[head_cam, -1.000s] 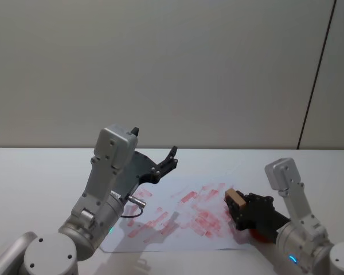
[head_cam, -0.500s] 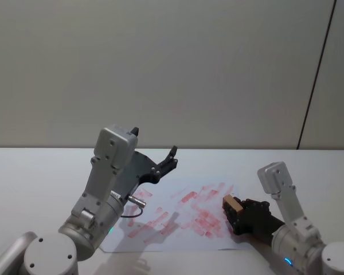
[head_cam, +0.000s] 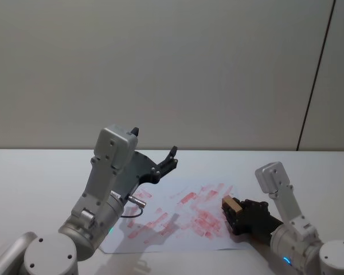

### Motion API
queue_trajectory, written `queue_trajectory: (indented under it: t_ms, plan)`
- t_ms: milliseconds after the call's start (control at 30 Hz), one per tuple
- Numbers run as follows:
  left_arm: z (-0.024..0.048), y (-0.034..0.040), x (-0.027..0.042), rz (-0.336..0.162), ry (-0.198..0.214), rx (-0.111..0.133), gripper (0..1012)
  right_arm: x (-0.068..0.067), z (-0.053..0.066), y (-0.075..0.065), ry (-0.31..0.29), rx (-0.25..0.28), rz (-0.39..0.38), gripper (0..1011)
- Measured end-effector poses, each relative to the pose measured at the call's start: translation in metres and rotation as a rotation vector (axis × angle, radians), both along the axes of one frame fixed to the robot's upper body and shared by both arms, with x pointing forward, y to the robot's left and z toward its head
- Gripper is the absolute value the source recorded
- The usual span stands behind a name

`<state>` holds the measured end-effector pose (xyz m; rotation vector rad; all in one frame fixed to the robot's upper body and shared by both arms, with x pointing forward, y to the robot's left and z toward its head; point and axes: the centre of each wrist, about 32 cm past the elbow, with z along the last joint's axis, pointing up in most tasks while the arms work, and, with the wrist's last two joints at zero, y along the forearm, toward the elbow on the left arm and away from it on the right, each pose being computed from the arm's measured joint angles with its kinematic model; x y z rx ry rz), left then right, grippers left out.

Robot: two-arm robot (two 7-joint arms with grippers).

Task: Use the one hand to pick up the stamp and affix it onto the A4 paper.

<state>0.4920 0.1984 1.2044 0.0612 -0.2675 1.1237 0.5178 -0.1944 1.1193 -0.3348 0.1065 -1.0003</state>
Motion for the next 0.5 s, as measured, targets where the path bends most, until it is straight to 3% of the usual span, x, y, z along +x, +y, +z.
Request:
queue_trajectory:
  t_ms: [267,500]
  plan:
    - [0.0,0.0,0.0,0.0,0.0,0.0,1003,0.0,0.0,-0.001,-0.003,0.003,-0.006,218]
    - [0.0,0.0,0.0,0.0,0.0,0.0,1002,-0.001,0.011,-0.006,-0.053,0.032,-0.026,218]
